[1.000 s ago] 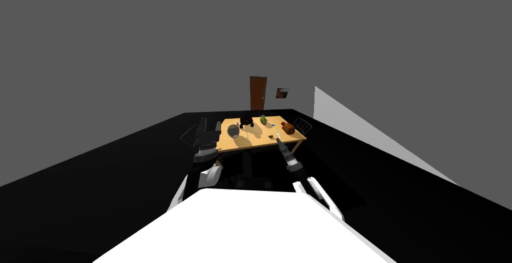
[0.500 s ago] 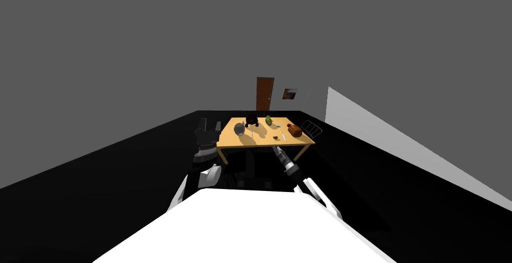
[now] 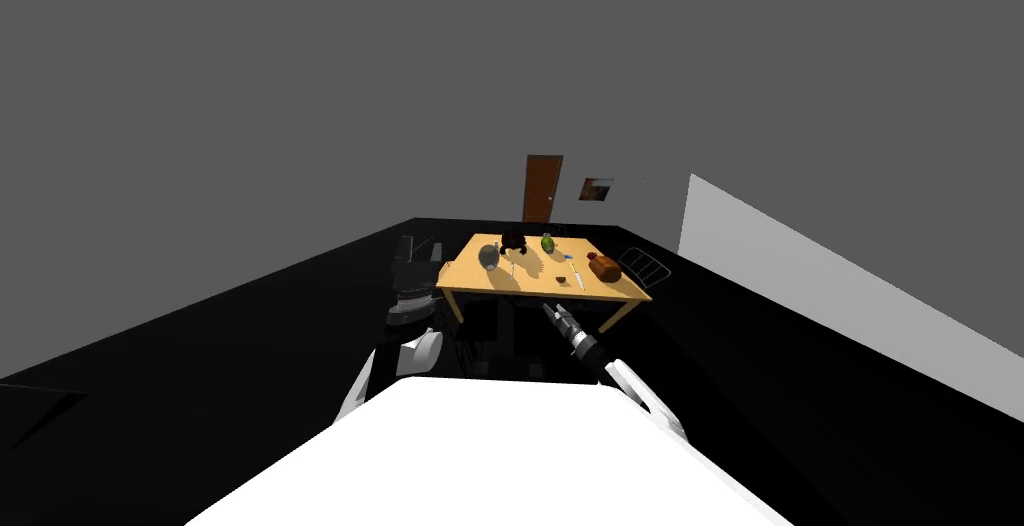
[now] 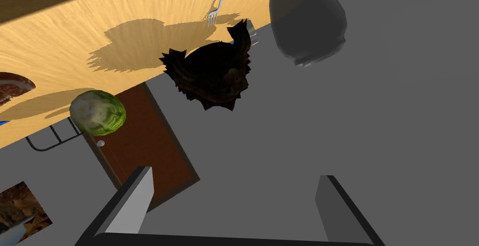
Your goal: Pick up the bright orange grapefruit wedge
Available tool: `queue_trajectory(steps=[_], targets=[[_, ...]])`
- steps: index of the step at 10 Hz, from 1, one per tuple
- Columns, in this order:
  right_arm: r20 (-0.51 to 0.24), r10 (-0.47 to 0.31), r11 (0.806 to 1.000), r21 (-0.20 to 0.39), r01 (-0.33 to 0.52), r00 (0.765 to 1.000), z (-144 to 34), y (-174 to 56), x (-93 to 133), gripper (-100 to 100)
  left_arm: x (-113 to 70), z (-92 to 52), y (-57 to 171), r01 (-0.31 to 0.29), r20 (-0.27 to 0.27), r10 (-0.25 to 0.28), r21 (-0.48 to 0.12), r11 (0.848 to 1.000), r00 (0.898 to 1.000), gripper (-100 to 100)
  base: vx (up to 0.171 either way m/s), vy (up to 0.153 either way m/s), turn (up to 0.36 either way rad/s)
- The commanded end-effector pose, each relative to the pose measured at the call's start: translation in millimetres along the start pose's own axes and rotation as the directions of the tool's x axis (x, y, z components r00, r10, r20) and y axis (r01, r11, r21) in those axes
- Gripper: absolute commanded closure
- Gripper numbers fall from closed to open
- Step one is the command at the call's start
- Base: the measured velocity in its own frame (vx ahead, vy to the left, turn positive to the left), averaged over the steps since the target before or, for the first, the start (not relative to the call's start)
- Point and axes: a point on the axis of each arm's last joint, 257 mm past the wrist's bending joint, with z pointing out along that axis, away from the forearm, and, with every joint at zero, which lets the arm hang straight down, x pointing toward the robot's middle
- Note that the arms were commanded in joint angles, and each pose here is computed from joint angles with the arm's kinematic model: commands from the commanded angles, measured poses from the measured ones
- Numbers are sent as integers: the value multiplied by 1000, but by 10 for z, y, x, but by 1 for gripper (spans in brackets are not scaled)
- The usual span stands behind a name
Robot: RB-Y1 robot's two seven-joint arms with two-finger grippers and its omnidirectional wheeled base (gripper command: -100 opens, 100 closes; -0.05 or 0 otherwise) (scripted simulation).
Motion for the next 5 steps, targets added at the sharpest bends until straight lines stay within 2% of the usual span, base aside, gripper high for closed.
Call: queue_trajectory(steps=[1, 2, 3, 4, 5], targets=[[-103, -108, 992, 50, 114, 989, -102, -279, 304, -100, 0, 0, 0, 0, 0, 0, 0, 1000, 1000, 0, 18, 7, 375], [-112, -108, 992, 57, 114, 988, -120, -324, 337, -100, 0, 0, 0, 0, 0, 0, 0, 1000, 1000, 0, 18, -3, 181], [-183, -180, 977, 79, 197, 966, -209, -533, 518, -100, -1, 0, 0, 0, 0, 0, 0, 1000, 1000, 0, 17, 6, 332], [-257, -241, 956, 101, 274, 936, -323, -766, 717, -100, 0, 0, 0, 0, 0, 0, 0, 1000, 1000, 0, 25, 4, 485], [-269, -247, 953, 106, 283, 931, -361, -829, 731, -100, 0, 0, 0, 0, 0, 0, 0, 1000, 1000, 0, 20, -8, 132]])
